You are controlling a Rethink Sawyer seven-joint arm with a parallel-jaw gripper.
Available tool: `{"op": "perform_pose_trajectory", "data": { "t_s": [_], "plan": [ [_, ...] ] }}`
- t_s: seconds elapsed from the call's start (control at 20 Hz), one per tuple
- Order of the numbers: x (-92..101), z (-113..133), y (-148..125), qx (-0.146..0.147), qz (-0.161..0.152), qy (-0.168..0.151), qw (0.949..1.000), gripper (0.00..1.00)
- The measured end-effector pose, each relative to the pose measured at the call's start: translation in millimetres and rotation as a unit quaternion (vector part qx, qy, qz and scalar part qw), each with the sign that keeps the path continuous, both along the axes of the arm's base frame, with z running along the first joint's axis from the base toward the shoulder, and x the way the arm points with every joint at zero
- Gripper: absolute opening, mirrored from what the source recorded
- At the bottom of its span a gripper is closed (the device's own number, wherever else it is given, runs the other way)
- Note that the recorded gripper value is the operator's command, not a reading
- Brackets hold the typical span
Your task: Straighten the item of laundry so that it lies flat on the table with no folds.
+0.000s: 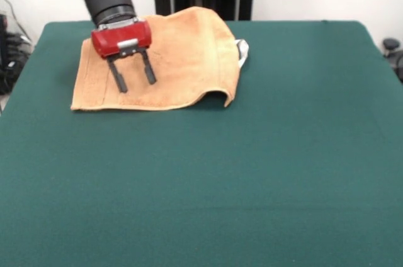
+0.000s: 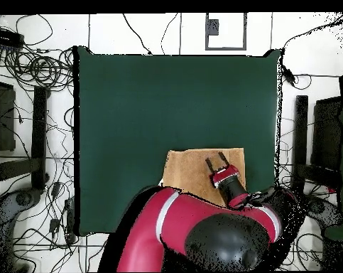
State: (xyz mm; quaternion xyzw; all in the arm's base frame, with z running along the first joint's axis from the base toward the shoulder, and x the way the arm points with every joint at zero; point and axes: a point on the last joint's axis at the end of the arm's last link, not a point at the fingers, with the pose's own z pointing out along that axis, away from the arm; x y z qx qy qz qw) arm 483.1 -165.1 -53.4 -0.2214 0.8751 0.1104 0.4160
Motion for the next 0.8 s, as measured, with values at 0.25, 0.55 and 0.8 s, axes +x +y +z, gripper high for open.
{"op": "perform_pose_trajectory", "data": {
  "t_s": [0.25,0.55,0.8],
  "plan": [
    [10.8,-2.5,-19.3,0.0,0.01,-0.012,0.9999,1.0],
    [10.0,-4.0,-21.1,0.0,0.066,0.007,0.9978,1.0],
    [-0.4,-2.2,-7.9,0.021,0.118,0.066,0.9906,1.0]
  ]
}}
